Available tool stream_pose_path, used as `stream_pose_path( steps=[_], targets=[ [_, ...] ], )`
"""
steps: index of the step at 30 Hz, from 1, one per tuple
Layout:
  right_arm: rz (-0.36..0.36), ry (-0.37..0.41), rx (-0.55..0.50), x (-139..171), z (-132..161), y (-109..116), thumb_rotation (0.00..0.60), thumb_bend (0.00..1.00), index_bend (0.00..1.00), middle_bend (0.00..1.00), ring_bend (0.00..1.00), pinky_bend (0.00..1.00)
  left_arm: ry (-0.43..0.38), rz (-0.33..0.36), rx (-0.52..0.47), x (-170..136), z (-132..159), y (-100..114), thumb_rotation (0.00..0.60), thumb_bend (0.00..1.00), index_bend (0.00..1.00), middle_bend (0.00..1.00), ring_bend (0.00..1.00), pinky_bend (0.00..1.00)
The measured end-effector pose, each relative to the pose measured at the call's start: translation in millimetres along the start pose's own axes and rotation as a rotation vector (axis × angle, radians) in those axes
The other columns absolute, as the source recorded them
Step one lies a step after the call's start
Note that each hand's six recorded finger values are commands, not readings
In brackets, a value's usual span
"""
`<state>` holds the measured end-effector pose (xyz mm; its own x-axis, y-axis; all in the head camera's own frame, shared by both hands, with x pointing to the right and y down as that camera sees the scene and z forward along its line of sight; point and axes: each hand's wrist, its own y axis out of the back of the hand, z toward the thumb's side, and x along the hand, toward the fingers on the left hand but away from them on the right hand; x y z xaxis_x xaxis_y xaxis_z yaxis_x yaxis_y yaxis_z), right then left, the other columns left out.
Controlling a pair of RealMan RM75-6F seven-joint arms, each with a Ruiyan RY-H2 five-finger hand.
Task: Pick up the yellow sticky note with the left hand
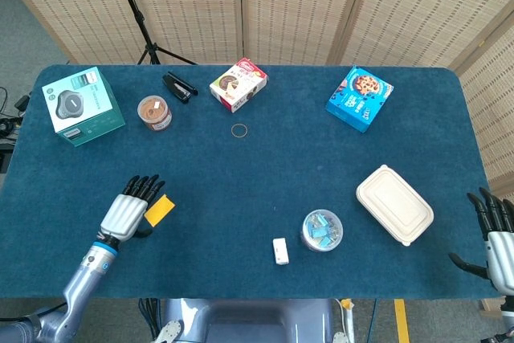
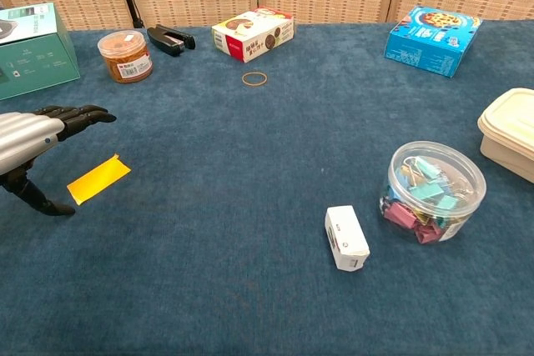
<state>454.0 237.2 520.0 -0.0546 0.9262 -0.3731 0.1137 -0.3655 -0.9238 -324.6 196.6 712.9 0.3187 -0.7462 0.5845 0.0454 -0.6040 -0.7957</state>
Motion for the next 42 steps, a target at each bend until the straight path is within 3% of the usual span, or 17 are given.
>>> stream_pose_path(
  steps=[18,22,28,35,38,42],
  targets=[
    [0.002,-0.008,-0.001,-1,-2,0,0.600,0.00,0.00,0.00,0.00,0.00,0.013,0.015,0.011,23,1,5,0.600,0.01,0.01,0.00,0.00,0.00],
    [0.002,-0.006,0.000,-1,-2,0,0.600,0.00,0.00,0.00,0.00,0.00,0.011,0.002,0.019,21,1,2,0.600,0.05,0.21,0.00,0.00,0.00],
    [0.002,-0.003,-0.003,0,-2,1,0.600,0.00,0.00,0.00,0.00,0.00,0.016,-0.009,0.037,19,-3,0,0.600,0.21,0.38,0.00,0.00,0.00],
    [0.003,-0.003,-0.004,1,-2,2,0.600,0.00,0.00,0.00,0.00,0.00,0.016,-0.020,0.048,18,-2,-3,0.600,0.26,0.43,0.00,0.00,0.00],
    [0.002,-0.004,-0.005,1,-3,2,0.600,0.00,0.00,0.00,0.00,0.00,0.016,-0.026,0.050,17,-1,-5,0.600,0.33,0.49,0.00,0.00,0.00],
    [0.001,-0.004,-0.006,1,-3,2,0.600,0.00,0.00,0.00,0.00,0.00,0.020,-0.025,0.049,17,-2,-5,0.600,0.35,0.54,0.00,0.00,0.00]
  ],
)
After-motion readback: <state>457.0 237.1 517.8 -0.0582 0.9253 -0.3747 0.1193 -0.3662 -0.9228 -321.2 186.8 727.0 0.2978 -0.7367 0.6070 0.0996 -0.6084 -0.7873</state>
